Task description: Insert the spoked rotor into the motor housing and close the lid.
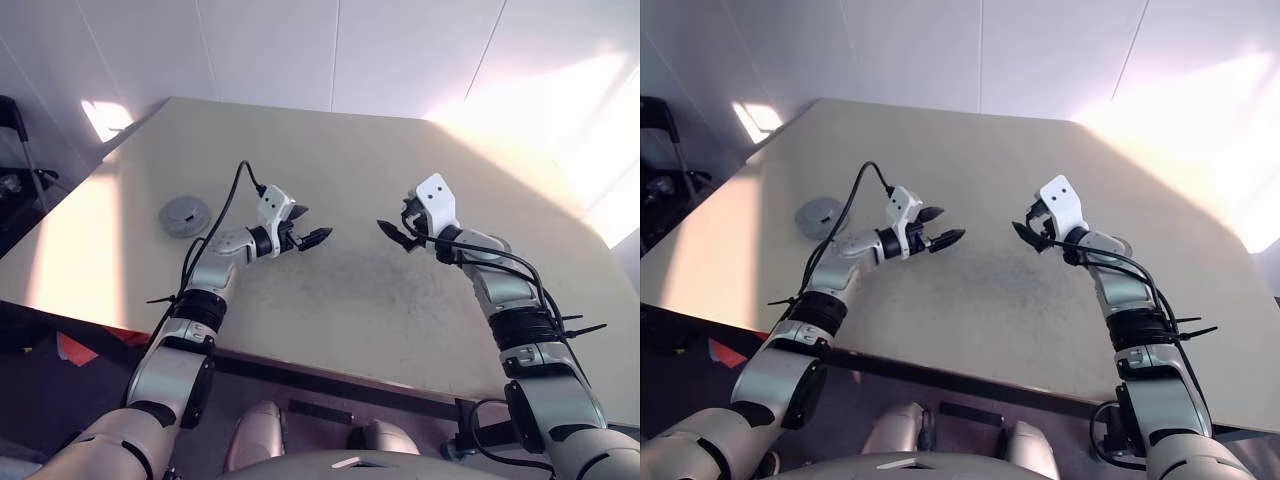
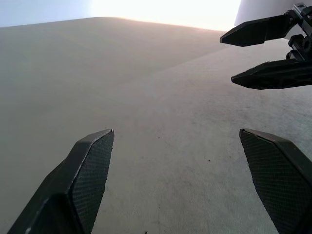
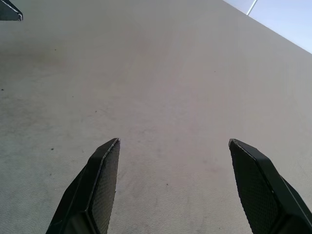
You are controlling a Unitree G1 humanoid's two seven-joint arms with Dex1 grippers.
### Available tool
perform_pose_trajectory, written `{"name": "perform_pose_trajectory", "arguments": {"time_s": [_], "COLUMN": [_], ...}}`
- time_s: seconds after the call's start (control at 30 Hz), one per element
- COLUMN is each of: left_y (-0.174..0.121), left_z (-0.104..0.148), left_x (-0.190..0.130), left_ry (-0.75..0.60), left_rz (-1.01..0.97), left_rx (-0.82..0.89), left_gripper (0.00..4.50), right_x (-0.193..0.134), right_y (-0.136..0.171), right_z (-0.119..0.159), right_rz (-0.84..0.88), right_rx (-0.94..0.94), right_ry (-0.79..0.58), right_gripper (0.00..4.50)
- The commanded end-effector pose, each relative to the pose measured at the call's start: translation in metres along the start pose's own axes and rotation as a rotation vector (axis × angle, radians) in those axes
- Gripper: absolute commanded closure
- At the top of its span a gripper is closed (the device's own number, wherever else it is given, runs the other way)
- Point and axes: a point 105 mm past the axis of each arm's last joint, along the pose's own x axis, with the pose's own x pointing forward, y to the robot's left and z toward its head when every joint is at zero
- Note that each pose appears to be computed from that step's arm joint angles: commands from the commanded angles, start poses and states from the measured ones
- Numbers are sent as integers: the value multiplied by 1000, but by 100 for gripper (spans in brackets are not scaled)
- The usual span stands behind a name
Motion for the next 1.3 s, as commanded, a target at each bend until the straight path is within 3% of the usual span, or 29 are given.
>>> {"name": "perform_pose_trajectory", "arguments": {"time_s": [0.03,1.3], "left_y": [0,-3], "left_z": [15,9], "left_x": [2,-4], "left_ry": [-44,-30], "left_rz": [-4,1], "left_rx": [38,33], "left_gripper": [16,16], "right_x": [-2,-1], "right_y": [-10,-3], "right_z": [16,14], "right_rz": [-29,0], "right_rx": [-27,-18], "right_ry": [-52,-47], "right_gripper": [49,49]}}
